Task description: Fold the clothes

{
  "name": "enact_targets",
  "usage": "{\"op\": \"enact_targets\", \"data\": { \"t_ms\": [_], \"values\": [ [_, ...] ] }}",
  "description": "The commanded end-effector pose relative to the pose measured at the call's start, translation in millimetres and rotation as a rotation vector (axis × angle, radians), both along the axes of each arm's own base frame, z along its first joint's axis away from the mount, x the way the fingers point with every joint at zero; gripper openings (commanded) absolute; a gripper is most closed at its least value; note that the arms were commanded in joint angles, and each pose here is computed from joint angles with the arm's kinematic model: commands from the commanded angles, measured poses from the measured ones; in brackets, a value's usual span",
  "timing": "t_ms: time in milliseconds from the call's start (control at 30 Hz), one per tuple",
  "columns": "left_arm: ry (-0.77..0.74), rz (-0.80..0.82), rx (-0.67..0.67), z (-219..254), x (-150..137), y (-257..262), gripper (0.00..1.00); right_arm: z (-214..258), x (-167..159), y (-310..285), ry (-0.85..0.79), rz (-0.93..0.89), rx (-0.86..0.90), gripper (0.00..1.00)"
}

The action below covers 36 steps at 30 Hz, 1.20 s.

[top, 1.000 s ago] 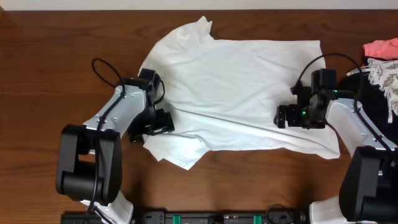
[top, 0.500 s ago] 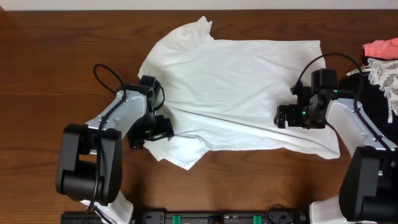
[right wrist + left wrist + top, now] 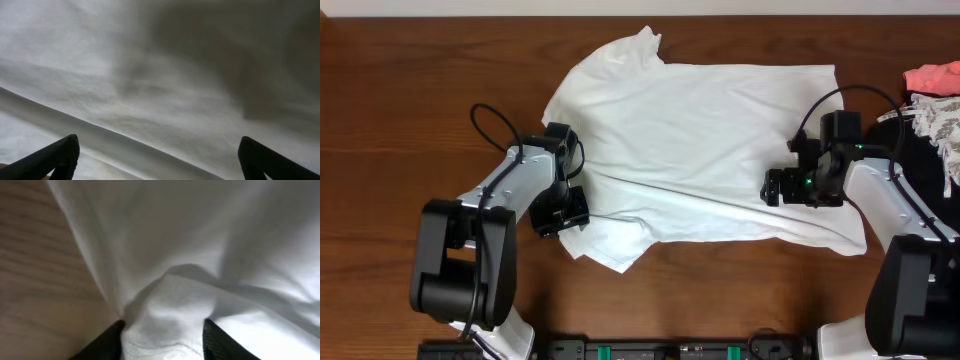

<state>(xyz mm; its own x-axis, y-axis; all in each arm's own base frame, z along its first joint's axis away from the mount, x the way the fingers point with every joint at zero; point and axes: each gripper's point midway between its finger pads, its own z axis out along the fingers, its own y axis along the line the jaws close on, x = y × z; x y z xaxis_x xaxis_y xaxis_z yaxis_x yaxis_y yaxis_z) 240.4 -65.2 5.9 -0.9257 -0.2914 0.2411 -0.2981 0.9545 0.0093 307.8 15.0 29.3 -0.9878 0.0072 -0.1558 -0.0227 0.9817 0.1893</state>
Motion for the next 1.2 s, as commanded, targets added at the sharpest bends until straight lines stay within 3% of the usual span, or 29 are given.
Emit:
{"op": "enact_targets", "data": {
  "t_ms": [0,333,433,567,800,967,1167],
  "values": [
    [0.031,0.003,0.002,-1.4,-7.4,2.2,0.46,3.3,0.0,0.5,-0.014,0.009,-0.008,0.99],
    [0.033,-0.008,0.0,16.3,-4.6,1.7,0.39,3.3,0.2,0.5,-0.015,0.009,-0.008,0.99],
    [0.003,-0.008,-0.006,23.6,-1.5,1.0,0.31,3.3,0.2,0.5,-0.015,0.009,-0.008,0.99],
    [-0.035,-0.009,-0.012,32.1,1.5,0.6,0.28,3.3,0.1,0.5,-0.014,0.009,-0.008,0.99],
    [-0.05,-0.039,0.03,31.8,3.5,8.8,0.4,3.3,-0.1,0.5,-0.013,0.009,-0.008,0.99],
    [-0.061,-0.086,0.1,31.0,5.2,22.3,0.55,3.3,-0.1,0.5,-0.013,0.009,-0.008,0.99],
    [-0.112,-0.095,0.155,17.4,12.0,32.3,0.56,3.3,0.0,0.5,-0.014,0.009,-0.008,0.99]
  ]
}}
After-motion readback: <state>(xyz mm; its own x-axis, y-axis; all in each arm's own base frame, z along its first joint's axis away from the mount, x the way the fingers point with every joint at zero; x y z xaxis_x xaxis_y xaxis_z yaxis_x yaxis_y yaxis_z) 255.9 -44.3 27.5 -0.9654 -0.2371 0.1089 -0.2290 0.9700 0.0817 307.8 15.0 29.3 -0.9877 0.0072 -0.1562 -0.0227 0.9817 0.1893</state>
